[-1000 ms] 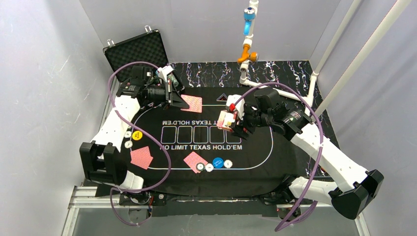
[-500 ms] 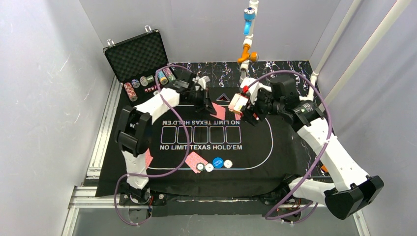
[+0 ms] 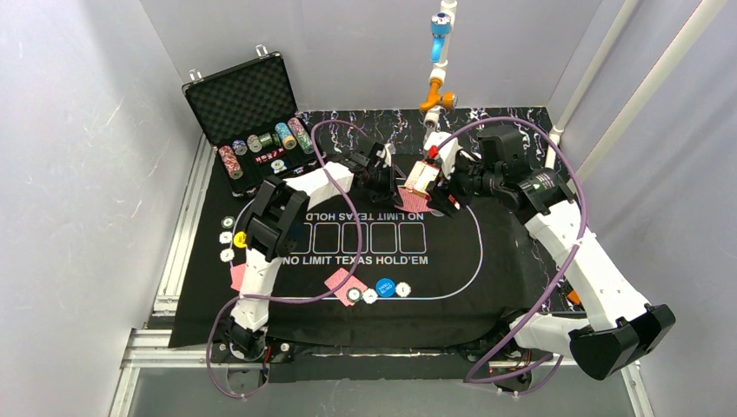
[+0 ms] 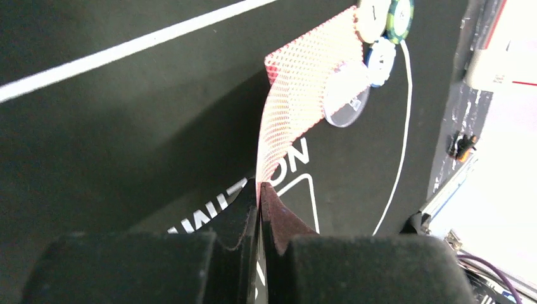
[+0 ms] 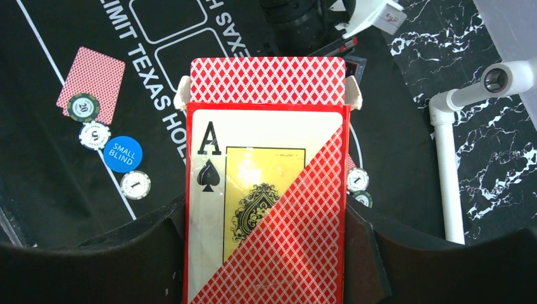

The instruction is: Distribute texas hold em gaming equipment

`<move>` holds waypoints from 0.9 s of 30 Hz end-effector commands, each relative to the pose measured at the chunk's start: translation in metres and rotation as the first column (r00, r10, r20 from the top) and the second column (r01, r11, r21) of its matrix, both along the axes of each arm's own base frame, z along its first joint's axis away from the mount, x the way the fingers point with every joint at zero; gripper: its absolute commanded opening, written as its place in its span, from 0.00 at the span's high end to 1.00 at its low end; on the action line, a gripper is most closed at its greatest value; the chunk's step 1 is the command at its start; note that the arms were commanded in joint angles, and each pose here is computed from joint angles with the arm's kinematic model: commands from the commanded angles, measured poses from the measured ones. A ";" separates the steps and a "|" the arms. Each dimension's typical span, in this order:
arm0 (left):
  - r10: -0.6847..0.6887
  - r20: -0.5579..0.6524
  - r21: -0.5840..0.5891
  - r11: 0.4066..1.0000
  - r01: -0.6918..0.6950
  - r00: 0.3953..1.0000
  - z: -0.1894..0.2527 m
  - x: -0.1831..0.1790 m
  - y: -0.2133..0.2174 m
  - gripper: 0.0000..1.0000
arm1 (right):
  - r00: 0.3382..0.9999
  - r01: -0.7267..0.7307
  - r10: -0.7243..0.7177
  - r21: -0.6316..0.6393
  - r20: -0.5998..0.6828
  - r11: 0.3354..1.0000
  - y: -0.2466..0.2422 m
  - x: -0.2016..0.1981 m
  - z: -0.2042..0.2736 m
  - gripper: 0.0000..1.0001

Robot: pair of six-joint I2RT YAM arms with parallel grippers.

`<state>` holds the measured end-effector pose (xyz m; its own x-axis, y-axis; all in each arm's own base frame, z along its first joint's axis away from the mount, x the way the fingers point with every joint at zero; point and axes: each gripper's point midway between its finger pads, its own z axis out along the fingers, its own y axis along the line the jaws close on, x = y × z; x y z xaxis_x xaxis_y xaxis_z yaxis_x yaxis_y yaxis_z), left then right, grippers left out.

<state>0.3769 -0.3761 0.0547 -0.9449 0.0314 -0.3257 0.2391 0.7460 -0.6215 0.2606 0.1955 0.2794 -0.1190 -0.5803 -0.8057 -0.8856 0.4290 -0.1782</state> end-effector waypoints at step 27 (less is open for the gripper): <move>-0.101 0.079 0.036 0.994 0.099 0.992 -0.004 0.009 -0.060 0.65 | 0.999 -0.012 0.010 0.042 0.041 0.999 -0.003 -0.009 0.018 0.99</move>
